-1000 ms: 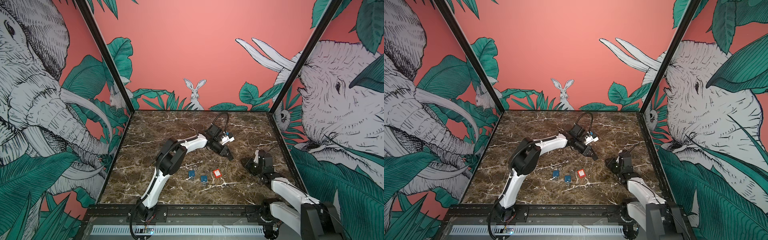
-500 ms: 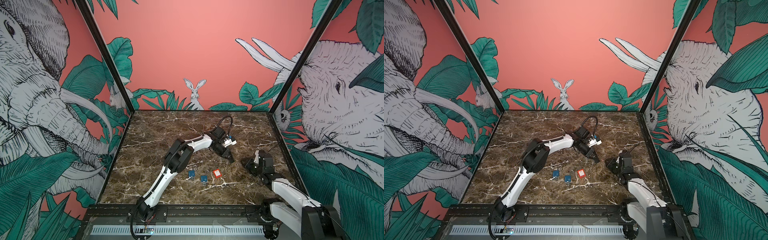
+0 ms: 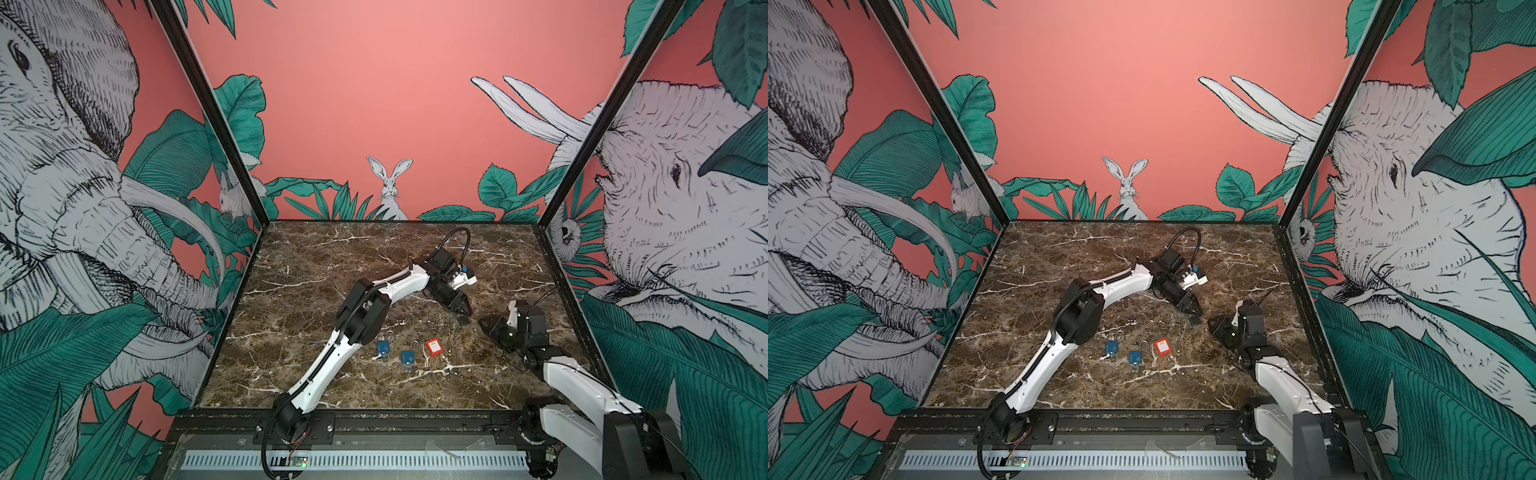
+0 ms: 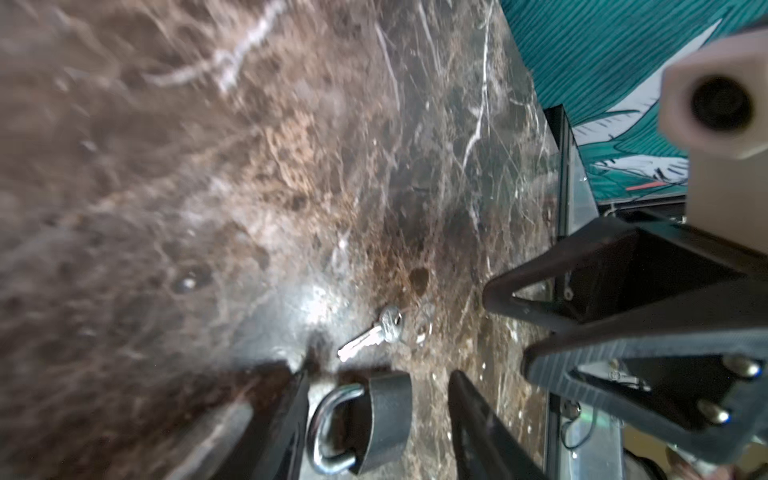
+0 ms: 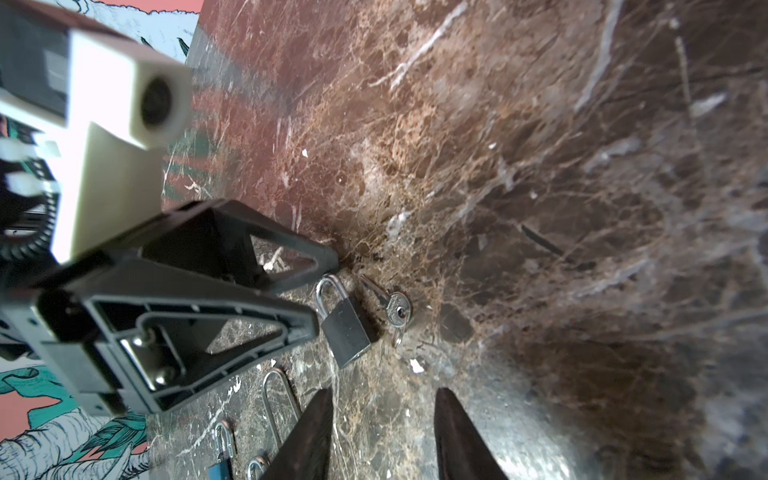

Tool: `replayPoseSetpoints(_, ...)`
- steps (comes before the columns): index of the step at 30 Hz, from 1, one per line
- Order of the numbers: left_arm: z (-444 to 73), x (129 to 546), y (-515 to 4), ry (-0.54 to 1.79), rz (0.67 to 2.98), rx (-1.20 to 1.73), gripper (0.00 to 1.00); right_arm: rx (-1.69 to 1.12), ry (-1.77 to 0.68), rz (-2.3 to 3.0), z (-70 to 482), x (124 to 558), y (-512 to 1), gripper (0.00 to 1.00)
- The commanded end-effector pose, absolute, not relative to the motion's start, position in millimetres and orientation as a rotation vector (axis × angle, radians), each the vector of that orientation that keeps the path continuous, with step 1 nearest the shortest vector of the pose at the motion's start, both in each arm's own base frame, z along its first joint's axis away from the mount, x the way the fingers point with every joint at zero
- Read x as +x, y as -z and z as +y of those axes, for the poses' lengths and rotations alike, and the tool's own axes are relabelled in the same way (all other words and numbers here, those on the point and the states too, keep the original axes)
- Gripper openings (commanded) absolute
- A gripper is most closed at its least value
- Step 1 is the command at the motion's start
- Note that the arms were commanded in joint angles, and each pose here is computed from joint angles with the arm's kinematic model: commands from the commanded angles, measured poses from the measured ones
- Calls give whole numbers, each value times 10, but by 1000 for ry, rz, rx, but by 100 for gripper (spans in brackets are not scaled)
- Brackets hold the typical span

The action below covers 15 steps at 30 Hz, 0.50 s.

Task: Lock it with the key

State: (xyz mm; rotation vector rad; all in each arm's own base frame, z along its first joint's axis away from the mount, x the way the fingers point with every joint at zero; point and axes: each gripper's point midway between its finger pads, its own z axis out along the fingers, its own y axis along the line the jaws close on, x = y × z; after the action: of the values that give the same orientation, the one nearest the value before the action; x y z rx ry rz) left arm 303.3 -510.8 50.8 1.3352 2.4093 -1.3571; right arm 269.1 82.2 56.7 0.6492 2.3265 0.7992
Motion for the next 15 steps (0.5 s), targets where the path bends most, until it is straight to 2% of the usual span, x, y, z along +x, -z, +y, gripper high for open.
replayPoseSetpoints(1,-5019,3220,-671,1269,2401,1315,62,600,-797,2295,821,2736,-694,40)
replayPoseSetpoints(4,-4935,3440,-891,1215,2367,1243,63,563,-778,2300,817,2738,-759,40)
replayPoseSetpoints(8,-4745,3710,-1232,1045,2286,1083,75,446,-726,2357,877,2725,-915,40)
replayPoseSetpoints(9,-4689,3721,-1358,1029,2248,1038,81,394,-705,2373,913,2727,-970,40)
replayPoseSetpoints(11,-4545,3686,-1535,1007,2204,947,88,311,-645,2415,977,2698,-1024,40)
replayPoseSetpoints(15,-4165,3567,-1778,957,2179,744,92,134,-534,2428,1194,2681,-1214,40)
